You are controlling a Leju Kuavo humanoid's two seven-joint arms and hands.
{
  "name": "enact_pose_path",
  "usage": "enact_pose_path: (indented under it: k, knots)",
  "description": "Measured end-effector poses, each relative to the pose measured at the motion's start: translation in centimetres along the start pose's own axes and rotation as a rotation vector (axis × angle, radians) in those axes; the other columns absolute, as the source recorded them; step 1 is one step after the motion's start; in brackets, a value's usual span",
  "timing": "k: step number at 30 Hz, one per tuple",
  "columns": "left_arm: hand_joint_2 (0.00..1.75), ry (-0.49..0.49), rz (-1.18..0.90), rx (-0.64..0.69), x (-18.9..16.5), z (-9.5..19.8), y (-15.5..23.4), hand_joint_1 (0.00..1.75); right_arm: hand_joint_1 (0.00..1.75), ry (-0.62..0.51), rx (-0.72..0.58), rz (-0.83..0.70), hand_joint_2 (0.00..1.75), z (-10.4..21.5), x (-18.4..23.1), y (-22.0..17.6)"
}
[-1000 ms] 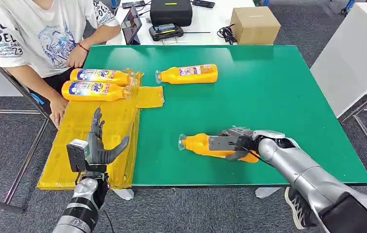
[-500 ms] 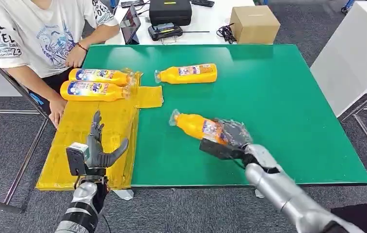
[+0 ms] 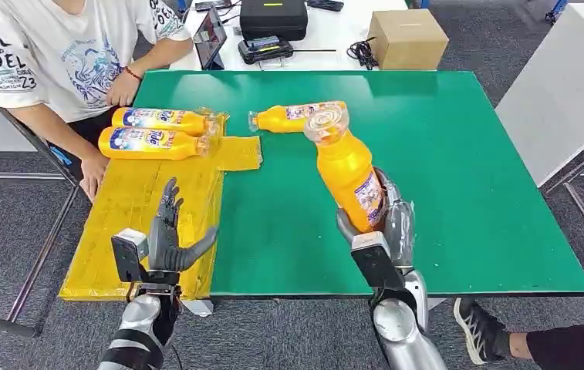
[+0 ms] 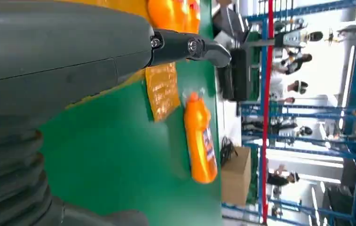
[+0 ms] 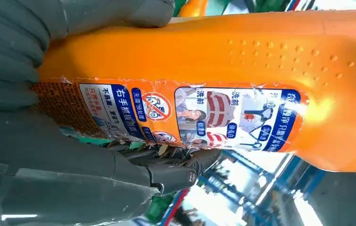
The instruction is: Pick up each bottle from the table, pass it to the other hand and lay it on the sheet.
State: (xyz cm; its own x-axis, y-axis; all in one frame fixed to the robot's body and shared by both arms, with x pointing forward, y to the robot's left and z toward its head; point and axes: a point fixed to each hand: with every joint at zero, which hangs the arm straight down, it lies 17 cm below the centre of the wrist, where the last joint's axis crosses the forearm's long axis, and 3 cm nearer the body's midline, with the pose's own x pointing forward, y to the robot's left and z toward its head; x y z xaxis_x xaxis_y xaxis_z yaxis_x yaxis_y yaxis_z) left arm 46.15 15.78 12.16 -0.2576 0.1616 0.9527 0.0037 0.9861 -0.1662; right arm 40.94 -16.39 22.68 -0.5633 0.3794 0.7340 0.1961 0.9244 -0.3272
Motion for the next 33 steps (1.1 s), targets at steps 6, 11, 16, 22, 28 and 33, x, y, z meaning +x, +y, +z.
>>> enact_pose_path:
  k: [6,11,16,22,28,33]
  knots:
    - [1.75,0.053,0.174,-0.069,0.0,0.4,-2.1,0.0,1.75,0.042,-0.054,-0.01,1.75,0.8,-1.0,-1.4]
    - [1.75,0.062,0.238,-0.111,0.5,0.6,-3.2,0.0,1.75,0.063,-0.065,-0.014,1.75,1.4,-1.6,-1.8]
    - [1.75,0.089,0.378,-0.237,1.4,1.8,-6.3,0.0,1.75,0.069,-0.033,-0.047,1.75,2.6,-1.9,-0.6]
    - [1.75,0.111,0.418,-0.353,2.2,3.1,-10.0,0.0,1.75,0.071,0.059,-0.07,1.75,4.7,-1.6,4.3]
    - [1.75,0.115,0.411,-0.378,2.3,3.2,-11.2,0.0,1.75,0.066,0.16,-0.09,1.75,6.0,0.0,10.2]
    - [1.75,0.121,0.405,-0.389,2.3,3.1,-11.6,0.0,1.75,0.055,0.233,-0.125,1.75,6.6,1.2,13.6]
